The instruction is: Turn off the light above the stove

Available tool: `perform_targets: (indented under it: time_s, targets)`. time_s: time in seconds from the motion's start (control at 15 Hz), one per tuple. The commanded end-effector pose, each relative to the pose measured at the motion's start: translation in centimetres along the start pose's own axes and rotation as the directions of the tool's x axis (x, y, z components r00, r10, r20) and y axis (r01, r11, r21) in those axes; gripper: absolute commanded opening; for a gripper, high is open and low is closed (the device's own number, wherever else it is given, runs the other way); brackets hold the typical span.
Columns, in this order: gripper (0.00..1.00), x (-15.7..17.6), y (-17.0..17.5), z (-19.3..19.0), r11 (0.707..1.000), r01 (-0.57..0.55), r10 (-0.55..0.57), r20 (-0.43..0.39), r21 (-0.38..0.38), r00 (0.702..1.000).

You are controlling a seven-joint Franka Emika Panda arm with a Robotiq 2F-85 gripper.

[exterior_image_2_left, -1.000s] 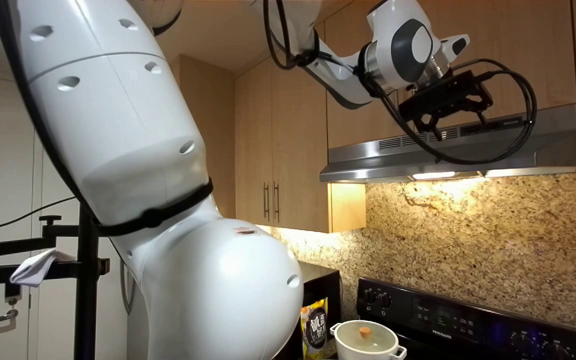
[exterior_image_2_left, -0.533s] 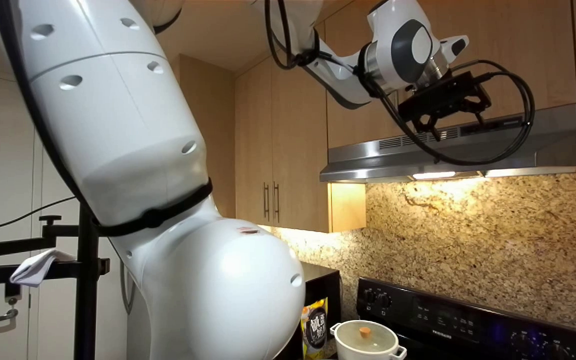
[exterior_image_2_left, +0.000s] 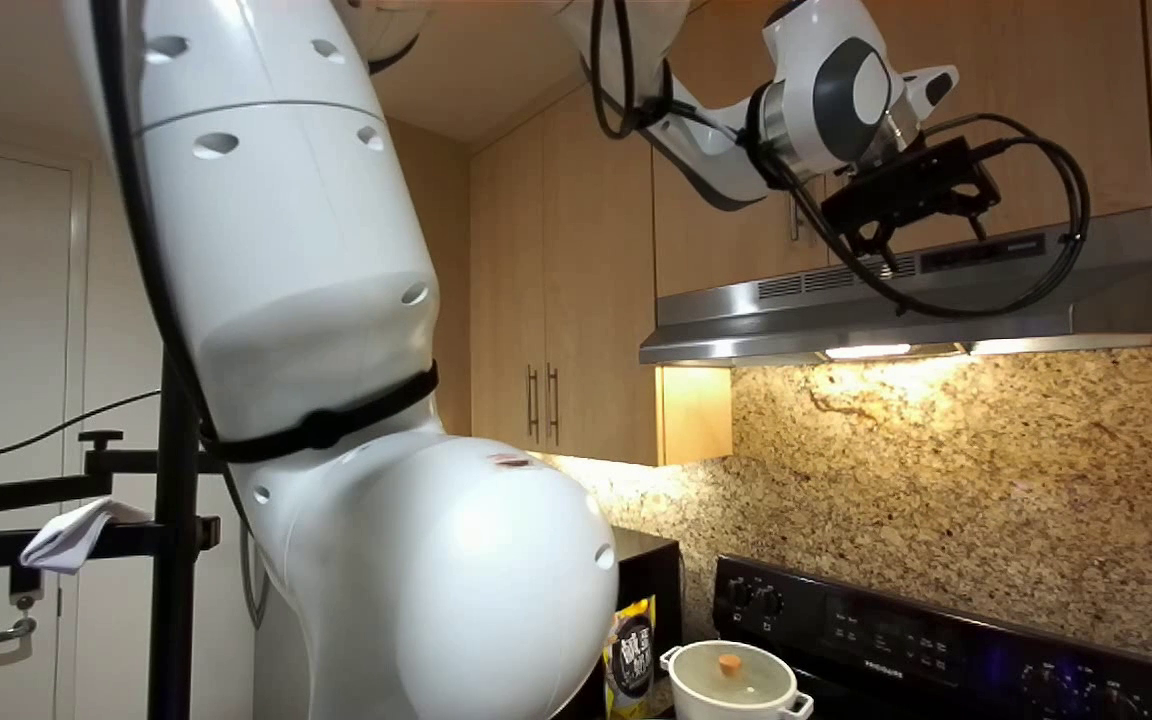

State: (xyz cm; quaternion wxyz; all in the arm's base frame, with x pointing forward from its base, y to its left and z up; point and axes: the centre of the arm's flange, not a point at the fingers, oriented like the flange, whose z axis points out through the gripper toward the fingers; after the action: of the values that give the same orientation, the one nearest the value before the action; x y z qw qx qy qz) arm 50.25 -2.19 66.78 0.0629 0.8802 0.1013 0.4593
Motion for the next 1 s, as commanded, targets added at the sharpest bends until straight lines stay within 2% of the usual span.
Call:
perform_targets:
  time_s: [0.0,0.33,0.93]
  targets:
    - [1.0,3.3,1.5,2.6,0.999,0.04,-0.04,-0.035,0.006,0.999]
    - [1.0,6.6,2.0,5.3,1.0,0.013,-0.013,-0.068,0.005,0.998]
    - [1.0,9.6,4.3,10.4,0.996,-0.086,0.085,-0.032,-0.022,0.996]
